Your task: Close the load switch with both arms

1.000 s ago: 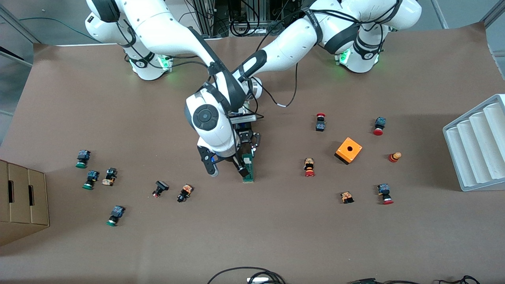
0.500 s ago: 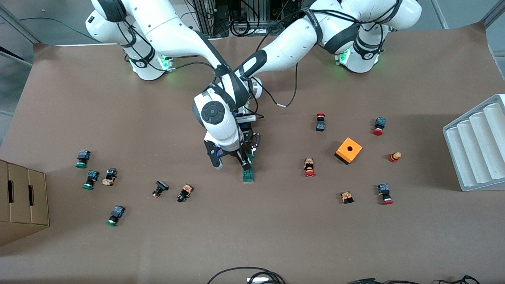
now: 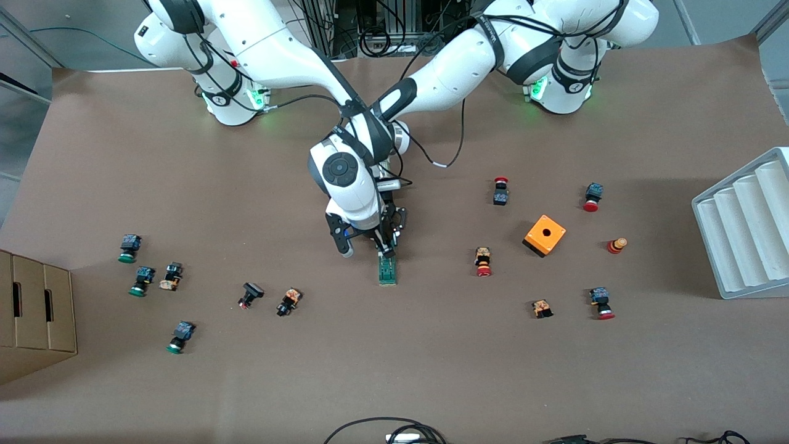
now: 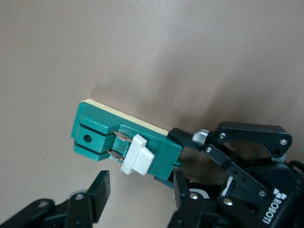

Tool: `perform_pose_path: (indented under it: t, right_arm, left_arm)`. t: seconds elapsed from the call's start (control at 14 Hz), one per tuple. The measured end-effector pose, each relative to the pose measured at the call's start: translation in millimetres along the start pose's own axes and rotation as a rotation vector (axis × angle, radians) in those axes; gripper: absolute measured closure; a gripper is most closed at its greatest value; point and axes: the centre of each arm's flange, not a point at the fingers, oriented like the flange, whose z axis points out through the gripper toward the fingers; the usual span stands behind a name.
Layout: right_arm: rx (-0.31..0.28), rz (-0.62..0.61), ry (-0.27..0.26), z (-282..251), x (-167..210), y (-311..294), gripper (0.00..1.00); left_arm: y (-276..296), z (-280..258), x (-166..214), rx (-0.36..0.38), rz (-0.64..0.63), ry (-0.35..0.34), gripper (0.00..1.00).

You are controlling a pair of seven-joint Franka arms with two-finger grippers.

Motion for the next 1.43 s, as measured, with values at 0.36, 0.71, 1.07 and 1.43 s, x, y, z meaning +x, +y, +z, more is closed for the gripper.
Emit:
perform_pose_path:
  t: [0.36,0.71,1.07,1.43]
  right_arm:
    - [0.012,0.0,0.008,9.8,2.1,6.4,0.45]
    - [0.032,0.001,0.014,17.2,4.5,7.0,0.48]
    - [0.035,0.001,0.013,16.8,4.4,6.6,0.52]
    - [0.041,0.0,0.013,16.0,4.6,5.4,0.6]
  left_arm:
    - [0.0,0.0,0.0,0.0,0.0,0.0,0.48]
    - [0.0,0.0,0.0,0.0,0.001,0.0,0.48]
    - [0.0,0.0,-0.1,0.0,0.002,0.0,0.49]
    - [0.0,0.0,-0.1,0.0,0.003,0.0,0.49]
